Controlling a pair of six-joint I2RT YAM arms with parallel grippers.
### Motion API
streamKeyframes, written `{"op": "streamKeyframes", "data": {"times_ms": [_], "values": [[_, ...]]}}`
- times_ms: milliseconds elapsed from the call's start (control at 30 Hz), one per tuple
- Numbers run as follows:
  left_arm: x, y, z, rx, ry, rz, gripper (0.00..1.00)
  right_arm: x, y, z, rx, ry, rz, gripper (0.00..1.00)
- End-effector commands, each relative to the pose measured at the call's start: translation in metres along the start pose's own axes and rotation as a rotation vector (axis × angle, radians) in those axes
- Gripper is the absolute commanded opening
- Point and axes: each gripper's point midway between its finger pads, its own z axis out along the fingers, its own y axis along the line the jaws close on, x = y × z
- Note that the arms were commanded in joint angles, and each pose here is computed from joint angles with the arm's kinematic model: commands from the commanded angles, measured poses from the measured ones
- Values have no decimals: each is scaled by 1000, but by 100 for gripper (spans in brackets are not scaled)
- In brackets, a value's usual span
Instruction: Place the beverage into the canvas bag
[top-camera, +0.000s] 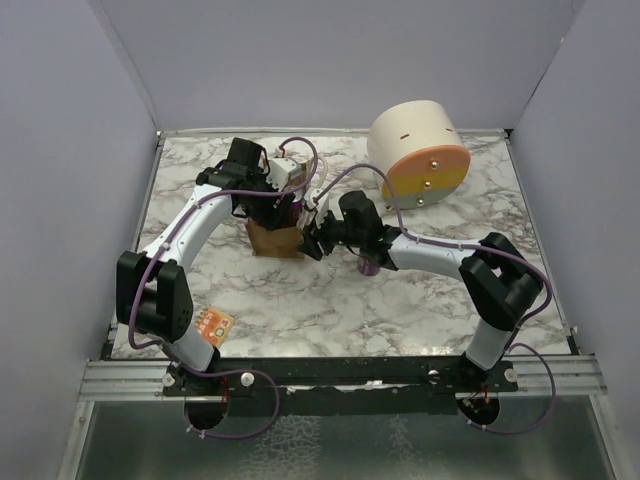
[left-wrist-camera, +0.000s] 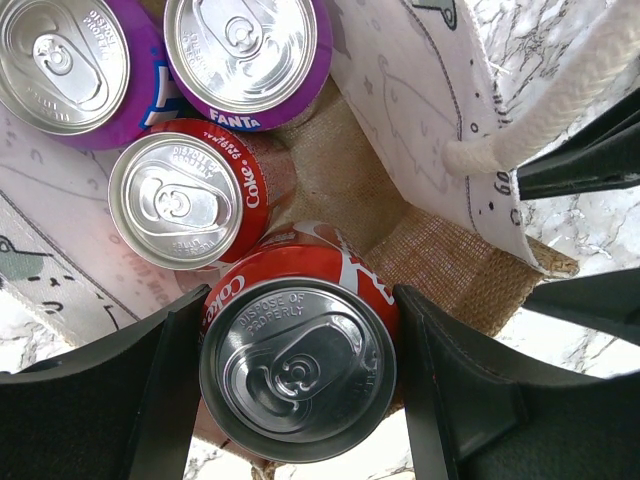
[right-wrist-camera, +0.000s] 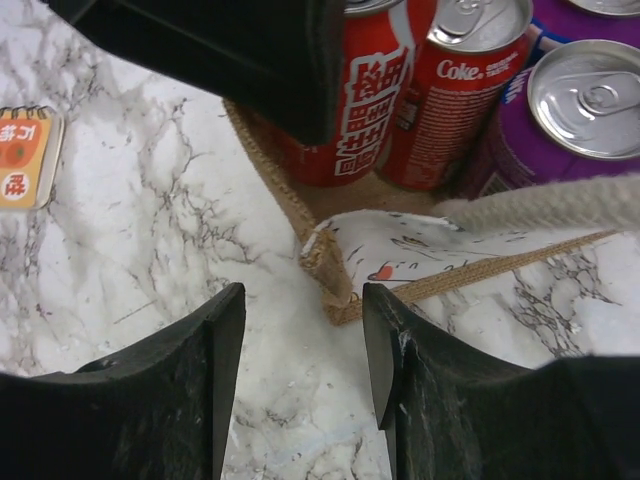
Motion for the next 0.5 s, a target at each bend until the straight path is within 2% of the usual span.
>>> {"op": "streamKeyframes", "data": {"times_ms": [0, 167, 467], "values": [[-5, 2, -5, 2, -32, 4, 0, -25, -18, -1, 105, -69, -20, 48], [-4, 1, -3, 10, -27, 3, 0, -32, -19, -3, 110, -73, -45, 46], [-1, 4, -2, -7, -16, 1, 0, -50, -5, 1, 25, -87, -28, 36]]}}
